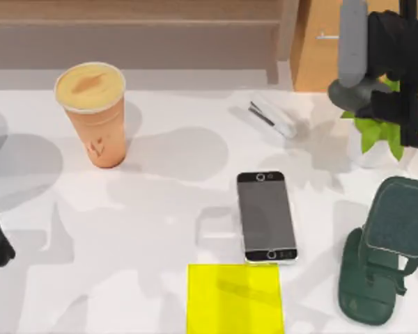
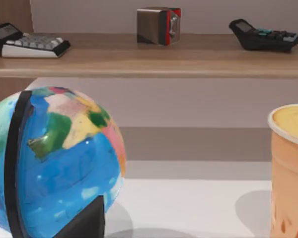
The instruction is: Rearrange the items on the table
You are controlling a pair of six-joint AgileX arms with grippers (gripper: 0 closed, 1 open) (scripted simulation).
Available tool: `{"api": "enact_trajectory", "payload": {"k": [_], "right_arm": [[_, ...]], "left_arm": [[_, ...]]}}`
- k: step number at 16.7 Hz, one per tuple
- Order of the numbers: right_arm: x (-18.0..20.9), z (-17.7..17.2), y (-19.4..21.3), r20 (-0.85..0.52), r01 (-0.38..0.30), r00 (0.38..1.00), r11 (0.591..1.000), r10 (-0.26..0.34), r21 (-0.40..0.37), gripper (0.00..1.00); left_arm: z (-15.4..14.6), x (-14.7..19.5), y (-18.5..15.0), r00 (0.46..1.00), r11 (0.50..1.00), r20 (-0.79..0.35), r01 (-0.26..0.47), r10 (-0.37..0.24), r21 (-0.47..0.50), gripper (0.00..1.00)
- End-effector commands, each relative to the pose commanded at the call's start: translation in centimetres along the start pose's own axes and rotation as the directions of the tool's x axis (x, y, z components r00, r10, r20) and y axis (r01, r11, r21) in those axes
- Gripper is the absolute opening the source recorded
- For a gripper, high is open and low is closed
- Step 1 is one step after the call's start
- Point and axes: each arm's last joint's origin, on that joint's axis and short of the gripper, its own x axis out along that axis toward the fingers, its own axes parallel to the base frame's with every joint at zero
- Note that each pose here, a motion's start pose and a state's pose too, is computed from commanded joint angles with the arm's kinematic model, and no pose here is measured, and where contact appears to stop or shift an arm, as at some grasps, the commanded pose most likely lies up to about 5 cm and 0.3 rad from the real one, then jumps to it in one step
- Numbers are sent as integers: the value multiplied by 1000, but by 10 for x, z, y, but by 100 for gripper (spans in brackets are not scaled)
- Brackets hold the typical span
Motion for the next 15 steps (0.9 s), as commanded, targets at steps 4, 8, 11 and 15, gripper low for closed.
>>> {"api": "enact_trajectory", "payload": {"k": [4,8,11,15], "right_arm": [[40,89,48,61,-69,989,783,135,-618,0],[89,134,113,-50,-139,965,337,258,-931,0],[124,136,154,-194,-222,933,58,304,-973,0],[149,127,181,-319,-300,892,-108,322,-948,0]], "left_arm": [[0,0,0,1000,1000,0,0,0,0,100],[0,0,0,1000,1000,0,0,0,0,100],[0,0,0,1000,1000,0,0,0,0,100],[0,0,0,1000,1000,0,0,0,0,100]]}}
